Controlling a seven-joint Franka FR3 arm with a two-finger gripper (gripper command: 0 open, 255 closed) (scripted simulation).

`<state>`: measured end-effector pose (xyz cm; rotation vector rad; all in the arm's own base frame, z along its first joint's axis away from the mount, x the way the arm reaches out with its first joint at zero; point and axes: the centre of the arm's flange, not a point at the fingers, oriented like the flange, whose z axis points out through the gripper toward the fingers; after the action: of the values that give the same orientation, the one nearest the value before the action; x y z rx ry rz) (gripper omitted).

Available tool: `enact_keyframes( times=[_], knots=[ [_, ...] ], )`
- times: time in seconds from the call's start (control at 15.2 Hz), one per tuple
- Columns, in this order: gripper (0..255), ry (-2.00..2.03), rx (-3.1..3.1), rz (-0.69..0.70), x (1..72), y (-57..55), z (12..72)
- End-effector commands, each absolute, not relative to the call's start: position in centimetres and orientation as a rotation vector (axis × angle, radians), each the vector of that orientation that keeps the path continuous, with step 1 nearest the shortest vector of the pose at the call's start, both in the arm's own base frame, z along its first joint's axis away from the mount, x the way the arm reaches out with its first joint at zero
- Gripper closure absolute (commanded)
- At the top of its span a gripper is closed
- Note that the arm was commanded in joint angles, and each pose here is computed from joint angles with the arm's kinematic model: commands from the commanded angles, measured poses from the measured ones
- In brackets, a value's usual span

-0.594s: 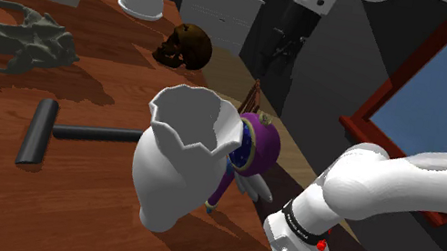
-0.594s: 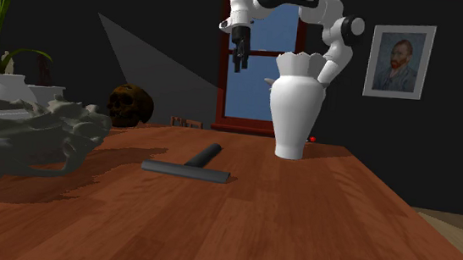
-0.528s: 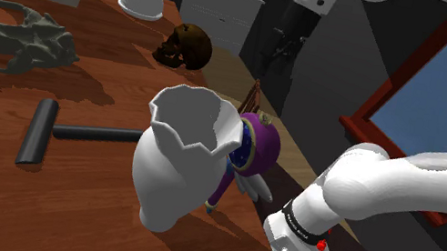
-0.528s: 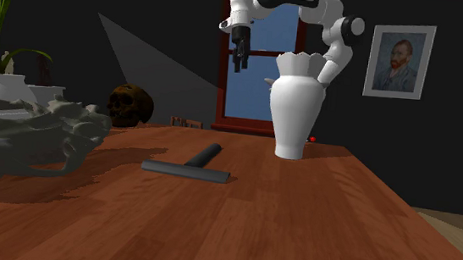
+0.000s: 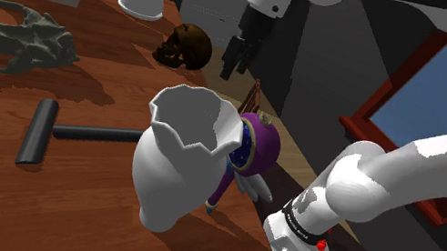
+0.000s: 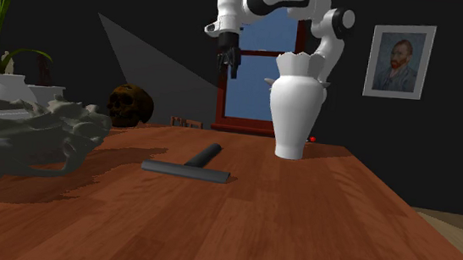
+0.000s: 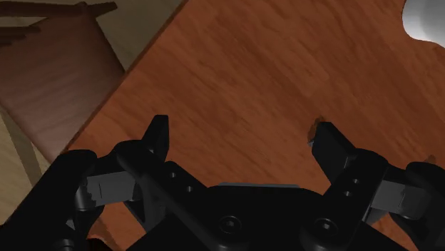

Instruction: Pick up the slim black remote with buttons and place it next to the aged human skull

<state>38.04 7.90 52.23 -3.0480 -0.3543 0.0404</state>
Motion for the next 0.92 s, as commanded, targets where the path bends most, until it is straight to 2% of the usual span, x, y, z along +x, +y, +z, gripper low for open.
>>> enact_keyframes(
  times=[0.0, 0.86],
  knots=[
    [0, -0.448, -3.046, 0.03, 39.3, 10.0, 51.1],
    [0, -1.038, -2.969, -0.025, 46.0, 24.2, 43.2]
  ],
)
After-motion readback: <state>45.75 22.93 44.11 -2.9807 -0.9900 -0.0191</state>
